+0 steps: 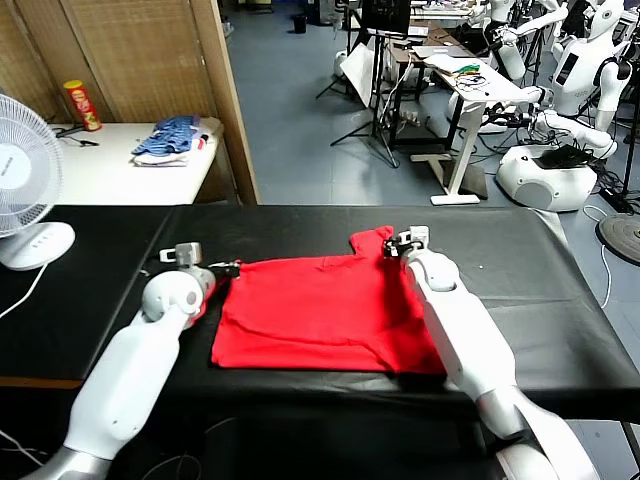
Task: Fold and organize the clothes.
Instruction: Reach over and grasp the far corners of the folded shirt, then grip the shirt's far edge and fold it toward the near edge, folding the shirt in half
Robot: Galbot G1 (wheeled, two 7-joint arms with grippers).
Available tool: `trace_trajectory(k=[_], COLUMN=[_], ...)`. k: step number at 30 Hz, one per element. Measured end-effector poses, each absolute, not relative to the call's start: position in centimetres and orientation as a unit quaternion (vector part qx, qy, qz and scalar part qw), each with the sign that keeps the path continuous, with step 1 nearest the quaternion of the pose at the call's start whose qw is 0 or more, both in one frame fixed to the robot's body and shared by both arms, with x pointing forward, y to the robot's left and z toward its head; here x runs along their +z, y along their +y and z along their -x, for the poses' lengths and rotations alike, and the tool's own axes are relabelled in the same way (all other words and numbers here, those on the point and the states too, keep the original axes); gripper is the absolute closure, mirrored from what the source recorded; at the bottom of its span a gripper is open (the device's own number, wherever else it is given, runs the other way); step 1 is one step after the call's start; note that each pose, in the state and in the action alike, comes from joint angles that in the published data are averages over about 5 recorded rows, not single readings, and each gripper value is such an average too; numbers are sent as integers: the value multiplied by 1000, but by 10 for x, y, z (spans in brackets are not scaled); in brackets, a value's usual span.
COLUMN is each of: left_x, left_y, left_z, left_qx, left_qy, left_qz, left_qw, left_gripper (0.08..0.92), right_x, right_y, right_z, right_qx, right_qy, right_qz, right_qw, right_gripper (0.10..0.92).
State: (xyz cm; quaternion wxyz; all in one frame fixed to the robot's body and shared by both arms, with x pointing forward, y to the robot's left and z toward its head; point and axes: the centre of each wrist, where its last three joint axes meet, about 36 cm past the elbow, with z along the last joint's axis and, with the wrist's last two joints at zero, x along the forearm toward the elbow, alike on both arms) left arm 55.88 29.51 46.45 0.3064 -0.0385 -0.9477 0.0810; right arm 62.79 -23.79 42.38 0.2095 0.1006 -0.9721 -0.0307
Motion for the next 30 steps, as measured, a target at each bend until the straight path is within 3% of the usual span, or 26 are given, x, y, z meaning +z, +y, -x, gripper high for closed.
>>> trace_trajectory(k=[10, 21, 30], left_x=[484, 500, 496], left_y=[295, 285, 276], left_z=[-507, -431, -380], left_qx=[61, 23, 7], left_qy=[-961, -965, -962], left_qz=[40, 43, 55], left_qw=[268, 258, 267], left_gripper=[873, 873, 873], right_x=[450, 461, 451], right_y=[-272, -281, -281], right_z=[-536, -451, -418], right_qx=[-30, 33, 46], right_qy=[-976, -959, -947], right_qz=[-128, -119, -121], right_qw=[175, 254, 294], right_gripper=[899, 899, 899])
